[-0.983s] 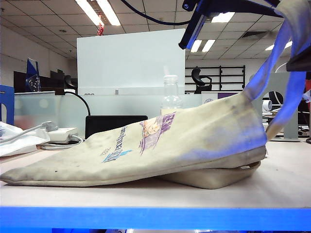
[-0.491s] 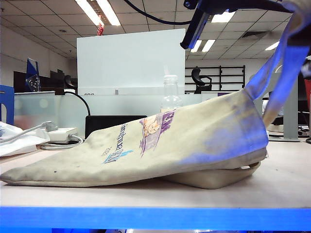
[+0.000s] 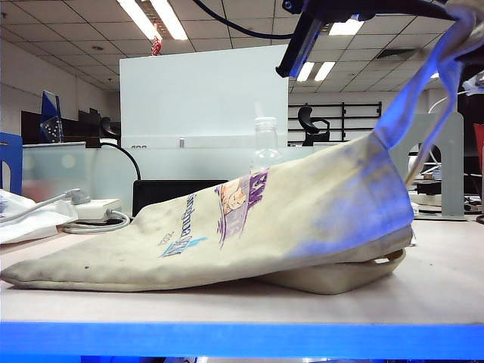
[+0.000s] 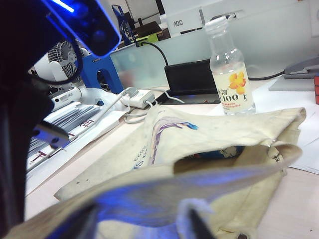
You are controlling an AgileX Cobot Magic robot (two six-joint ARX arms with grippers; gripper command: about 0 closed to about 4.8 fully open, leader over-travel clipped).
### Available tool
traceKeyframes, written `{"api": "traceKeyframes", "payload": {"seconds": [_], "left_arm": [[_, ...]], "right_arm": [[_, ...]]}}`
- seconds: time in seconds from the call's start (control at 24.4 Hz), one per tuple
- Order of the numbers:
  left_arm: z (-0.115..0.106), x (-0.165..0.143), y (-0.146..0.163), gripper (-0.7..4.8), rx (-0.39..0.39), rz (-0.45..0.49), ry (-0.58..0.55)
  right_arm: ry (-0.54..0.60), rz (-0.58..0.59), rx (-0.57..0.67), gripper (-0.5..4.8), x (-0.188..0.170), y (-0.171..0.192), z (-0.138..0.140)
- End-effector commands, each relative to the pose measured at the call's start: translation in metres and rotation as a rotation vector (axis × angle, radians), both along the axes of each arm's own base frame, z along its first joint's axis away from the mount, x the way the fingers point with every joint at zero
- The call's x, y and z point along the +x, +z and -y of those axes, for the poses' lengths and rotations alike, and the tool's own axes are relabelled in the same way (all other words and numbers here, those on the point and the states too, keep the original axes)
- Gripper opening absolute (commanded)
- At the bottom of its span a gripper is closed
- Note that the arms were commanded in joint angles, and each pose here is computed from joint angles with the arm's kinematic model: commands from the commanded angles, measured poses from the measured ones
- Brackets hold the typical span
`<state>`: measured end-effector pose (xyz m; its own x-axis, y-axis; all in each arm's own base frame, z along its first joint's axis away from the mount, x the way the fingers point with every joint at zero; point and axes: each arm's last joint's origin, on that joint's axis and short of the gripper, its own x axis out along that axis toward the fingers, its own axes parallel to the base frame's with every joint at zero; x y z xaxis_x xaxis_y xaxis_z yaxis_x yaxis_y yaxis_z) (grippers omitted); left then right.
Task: Take the glasses case out of the canvas bag and put it on the table.
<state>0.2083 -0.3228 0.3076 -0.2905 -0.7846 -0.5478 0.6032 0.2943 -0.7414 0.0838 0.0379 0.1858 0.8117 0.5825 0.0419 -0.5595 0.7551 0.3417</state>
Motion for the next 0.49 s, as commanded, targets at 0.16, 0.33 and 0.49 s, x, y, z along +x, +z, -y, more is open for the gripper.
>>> {"api": "traceKeyframes", "payload": {"seconds": [0.16, 0.33, 0.49], "left_arm": [[-0.0002, -0.0038, 0.0017, -0.06, -0.015, -0.026, -0.040], [-0.0007, -0.0062, 0.0029, -0.06, -0.046, -0.087, -0.093], [-0.0012, -0.0081, 0.0031, -0.06, -0.062, -0.118, -0.128]], "right_arm": [[0.067, 0.000, -0.004, 2.56, -0.0016, 0.0008, -0.0015], [0.045, -0.031, -0.033, 2.57, -0.0011, -0.0035, -0.0010], [-0.046, 0.012, -0.015, 2.57, 0.0005, 0.0006, 0.0012]]}}
